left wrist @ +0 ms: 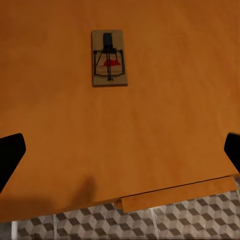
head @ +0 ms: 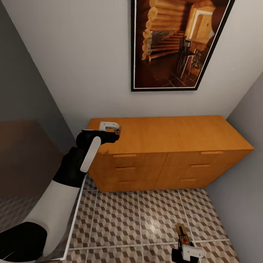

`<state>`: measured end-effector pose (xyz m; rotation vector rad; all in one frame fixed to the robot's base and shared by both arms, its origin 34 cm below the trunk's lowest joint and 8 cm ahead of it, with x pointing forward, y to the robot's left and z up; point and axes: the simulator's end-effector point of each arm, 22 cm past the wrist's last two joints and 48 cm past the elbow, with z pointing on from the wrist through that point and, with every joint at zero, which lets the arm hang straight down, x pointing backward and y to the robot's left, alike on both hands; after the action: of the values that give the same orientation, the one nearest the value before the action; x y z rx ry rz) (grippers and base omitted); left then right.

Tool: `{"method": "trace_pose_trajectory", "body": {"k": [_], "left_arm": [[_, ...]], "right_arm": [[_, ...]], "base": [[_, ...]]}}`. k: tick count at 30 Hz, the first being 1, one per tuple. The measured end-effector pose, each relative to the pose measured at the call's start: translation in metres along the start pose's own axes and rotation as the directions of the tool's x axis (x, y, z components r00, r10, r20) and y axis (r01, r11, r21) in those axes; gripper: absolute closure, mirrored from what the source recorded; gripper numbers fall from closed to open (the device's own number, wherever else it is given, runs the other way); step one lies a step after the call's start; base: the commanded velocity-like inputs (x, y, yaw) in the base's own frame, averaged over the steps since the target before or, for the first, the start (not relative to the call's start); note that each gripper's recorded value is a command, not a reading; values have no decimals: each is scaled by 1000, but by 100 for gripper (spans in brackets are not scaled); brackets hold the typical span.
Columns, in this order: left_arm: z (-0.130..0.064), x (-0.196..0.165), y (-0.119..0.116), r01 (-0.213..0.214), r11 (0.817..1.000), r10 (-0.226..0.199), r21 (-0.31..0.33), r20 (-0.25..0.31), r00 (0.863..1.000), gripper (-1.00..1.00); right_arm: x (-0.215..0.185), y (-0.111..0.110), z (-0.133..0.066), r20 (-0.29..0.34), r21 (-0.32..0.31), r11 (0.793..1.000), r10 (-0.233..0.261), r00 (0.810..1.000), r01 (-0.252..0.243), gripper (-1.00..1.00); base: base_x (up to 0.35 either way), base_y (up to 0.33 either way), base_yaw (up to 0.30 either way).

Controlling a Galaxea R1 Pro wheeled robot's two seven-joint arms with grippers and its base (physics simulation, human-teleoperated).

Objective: Take the four mousetraps from the cabinet in the bathroom and place them on the bathroom floor. Make sure all four end up on the same floor surface, and ensure that at least two of them are either under or directly next to the same bathroom sink.

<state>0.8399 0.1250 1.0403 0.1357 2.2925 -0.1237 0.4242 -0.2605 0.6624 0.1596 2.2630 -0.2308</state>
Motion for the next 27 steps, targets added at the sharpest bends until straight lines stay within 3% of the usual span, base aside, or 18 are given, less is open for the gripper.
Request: {"method": "trace_pose_trajectory", "body": {"k": [17,27], "left_arm": [[6,9,0,-3,1000,3,-2,-26,1000,-100],[9,15,1,-3,1000,3,-4,-42,999,-100]], "right_arm": [[0,1,0,0,-1,1000,1,1000,-1,100],[0,1,0,-1,-1,1000,1,1000,-1,100]], "base": [[1,0,0],[95,0,0]]}}
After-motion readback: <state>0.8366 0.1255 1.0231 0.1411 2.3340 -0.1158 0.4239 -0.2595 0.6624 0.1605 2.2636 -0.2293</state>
